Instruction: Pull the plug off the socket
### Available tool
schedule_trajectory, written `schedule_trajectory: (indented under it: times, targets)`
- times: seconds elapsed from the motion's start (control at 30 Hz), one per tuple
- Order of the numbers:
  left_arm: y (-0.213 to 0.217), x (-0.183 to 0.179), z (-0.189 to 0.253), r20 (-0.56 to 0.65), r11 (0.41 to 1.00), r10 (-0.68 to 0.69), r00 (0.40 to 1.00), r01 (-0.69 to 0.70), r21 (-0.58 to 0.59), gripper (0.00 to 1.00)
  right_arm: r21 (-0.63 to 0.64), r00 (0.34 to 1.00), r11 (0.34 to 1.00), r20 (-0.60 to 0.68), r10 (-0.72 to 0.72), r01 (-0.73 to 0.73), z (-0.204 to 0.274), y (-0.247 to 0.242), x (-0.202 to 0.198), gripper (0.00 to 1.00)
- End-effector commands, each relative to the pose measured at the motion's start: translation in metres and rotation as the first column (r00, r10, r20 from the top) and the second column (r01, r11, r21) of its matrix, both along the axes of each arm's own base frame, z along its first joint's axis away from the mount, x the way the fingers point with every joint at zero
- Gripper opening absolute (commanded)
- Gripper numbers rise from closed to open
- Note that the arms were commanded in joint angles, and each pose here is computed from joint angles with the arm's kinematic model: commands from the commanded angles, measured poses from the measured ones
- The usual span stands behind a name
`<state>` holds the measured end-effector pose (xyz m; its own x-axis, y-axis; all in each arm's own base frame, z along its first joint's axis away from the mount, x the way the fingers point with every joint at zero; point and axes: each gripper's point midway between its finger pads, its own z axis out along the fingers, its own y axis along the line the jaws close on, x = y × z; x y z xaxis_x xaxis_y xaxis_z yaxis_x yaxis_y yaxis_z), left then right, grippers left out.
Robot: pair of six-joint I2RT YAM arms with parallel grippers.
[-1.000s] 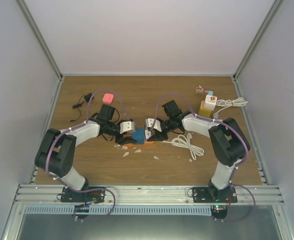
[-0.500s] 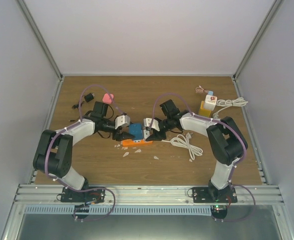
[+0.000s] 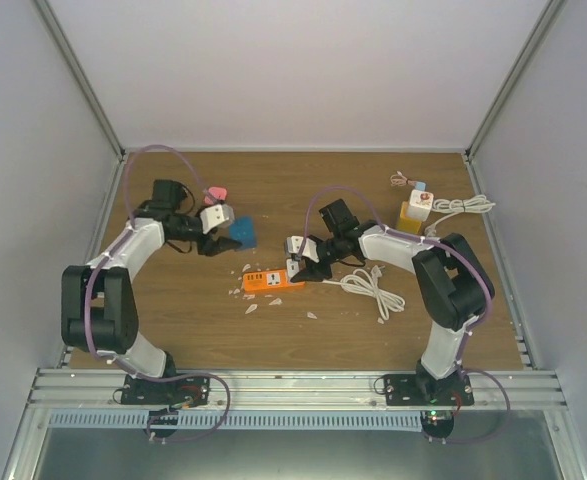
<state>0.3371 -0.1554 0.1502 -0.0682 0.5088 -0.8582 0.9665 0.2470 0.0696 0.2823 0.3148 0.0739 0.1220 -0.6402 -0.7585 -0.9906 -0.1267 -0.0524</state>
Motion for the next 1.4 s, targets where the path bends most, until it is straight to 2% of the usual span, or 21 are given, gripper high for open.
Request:
schedule_trajectory:
  times: [0.0, 0.23, 0.33, 0.57, 0.73, 0.87, 1.13, 1.37]
  targets:
    - [0.047, 0.019, 0.009, 0.072, 0.984, 0.074, 0.995, -0.084, 0.159, 0.02, -0.068, 1.000, 0.998, -0.017, -0.016, 0.015, -0.021, -0.005, -0.003, 0.29]
    - [0.107, 0.047, 0.012, 0.103, 0.897, 0.170, 0.980, -0.198, 0.395, 0.03, -0.053, 1.000, 0.998, -0.010, -0.015, 0.014, -0.017, -0.004, -0.004, 0.37]
    - [0.130, 0.049, 0.011, 0.102, 0.839, 0.188, 0.977, -0.214, 0.500, 0.03, -0.048, 1.000, 0.999, -0.012, -0.016, 0.016, -0.014, -0.003, -0.004, 0.47]
    - [0.184, 0.043, 0.001, 0.096, 0.648, 0.204, 0.974, -0.208, 0.733, 0.03, -0.036, 1.000, 0.999, -0.009, -0.021, 0.021, -0.008, -0.003, -0.004, 0.63]
    - [0.221, 0.029, -0.018, 0.055, 0.483, 0.213, 0.975, -0.154, 0.862, 0.04, -0.024, 1.000, 0.999, -0.003, -0.028, 0.028, -0.002, -0.001, -0.002, 0.72]
    - [0.246, 0.025, -0.027, 0.032, 0.367, 0.213, 0.977, -0.111, 0.924, 0.04, -0.021, 0.999, 0.999, 0.001, -0.032, 0.032, 0.000, -0.002, -0.002, 0.75]
    - [0.276, 0.016, -0.047, -0.028, 0.195, 0.228, 0.973, -0.018, 0.981, 0.06, -0.018, 0.999, 0.999, 0.004, -0.034, 0.034, 0.003, -0.002, -0.003, 0.79]
    - [0.286, 0.002, -0.062, -0.110, 0.107, 0.220, 0.969, 0.088, 0.990, 0.07, -0.024, 0.999, 0.999, 0.001, -0.036, 0.036, 0.003, -0.004, -0.003, 0.80]
